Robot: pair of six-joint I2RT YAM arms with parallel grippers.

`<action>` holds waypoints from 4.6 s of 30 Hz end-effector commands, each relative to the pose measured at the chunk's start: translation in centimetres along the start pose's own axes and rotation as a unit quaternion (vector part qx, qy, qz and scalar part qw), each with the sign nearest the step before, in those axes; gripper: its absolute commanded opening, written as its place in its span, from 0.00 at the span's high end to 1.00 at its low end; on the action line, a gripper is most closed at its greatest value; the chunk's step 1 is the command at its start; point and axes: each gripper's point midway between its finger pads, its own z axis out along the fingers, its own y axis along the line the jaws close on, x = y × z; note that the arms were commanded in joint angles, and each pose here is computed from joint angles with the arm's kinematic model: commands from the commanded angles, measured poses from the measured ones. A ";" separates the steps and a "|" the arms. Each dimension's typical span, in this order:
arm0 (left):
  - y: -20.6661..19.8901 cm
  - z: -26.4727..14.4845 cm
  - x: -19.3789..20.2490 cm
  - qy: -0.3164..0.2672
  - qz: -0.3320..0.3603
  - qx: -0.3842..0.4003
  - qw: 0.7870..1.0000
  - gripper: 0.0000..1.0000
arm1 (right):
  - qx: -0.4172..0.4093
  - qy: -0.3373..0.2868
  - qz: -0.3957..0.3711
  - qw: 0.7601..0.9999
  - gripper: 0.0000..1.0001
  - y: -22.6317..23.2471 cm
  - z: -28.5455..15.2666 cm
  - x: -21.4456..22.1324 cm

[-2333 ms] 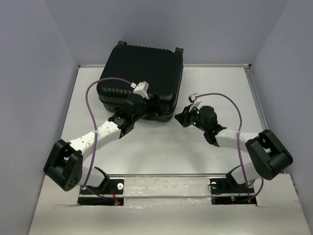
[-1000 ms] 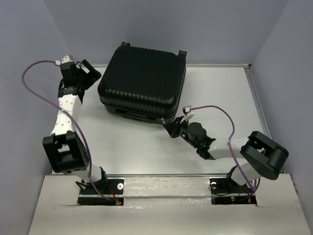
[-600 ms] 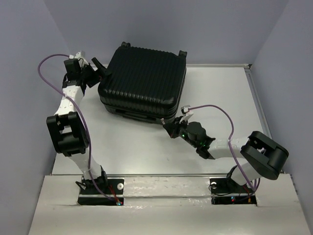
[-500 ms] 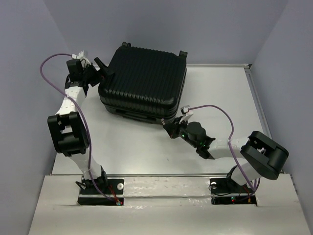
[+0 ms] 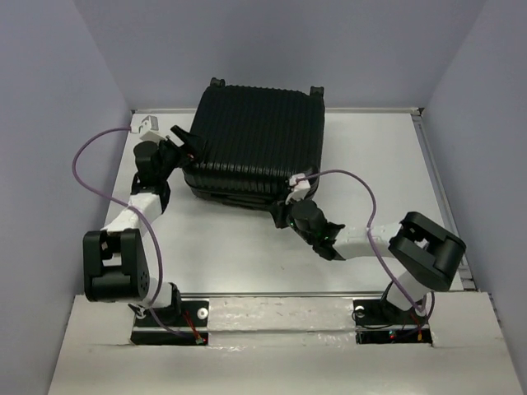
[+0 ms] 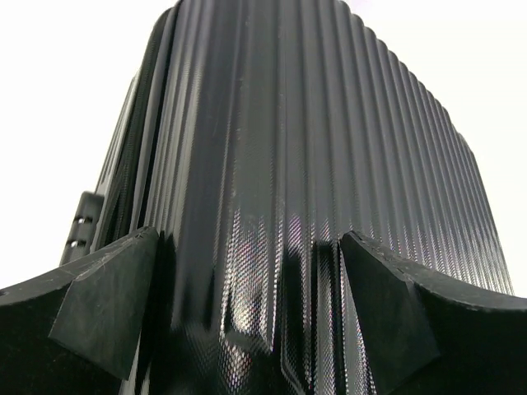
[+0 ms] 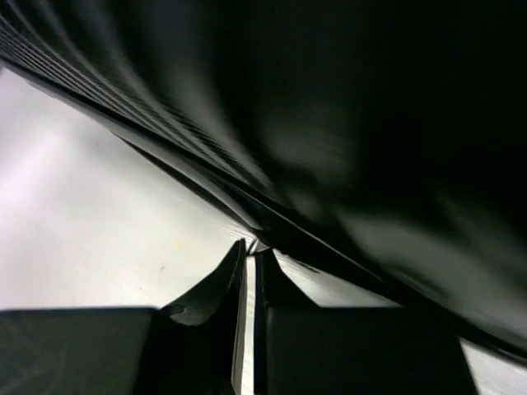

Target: Pack the luggage

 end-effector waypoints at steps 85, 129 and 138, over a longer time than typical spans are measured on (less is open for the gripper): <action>-23.1 -15.8 13.0 0.094 0.076 0.149 0.981 0.01 | -0.256 0.013 0.075 0.964 0.00 -1.5 7.9 -37.9; -17.2 -15.4 18.3 0.172 0.105 0.097 0.975 0.01 | -0.172 -0.057 -0.066 0.981 0.52 1.7 -3.3 -2.8; -16.6 -14.4 18.0 0.167 0.109 0.082 0.977 0.01 | -0.179 -0.087 -0.066 0.978 0.62 2.0 -1.9 -3.6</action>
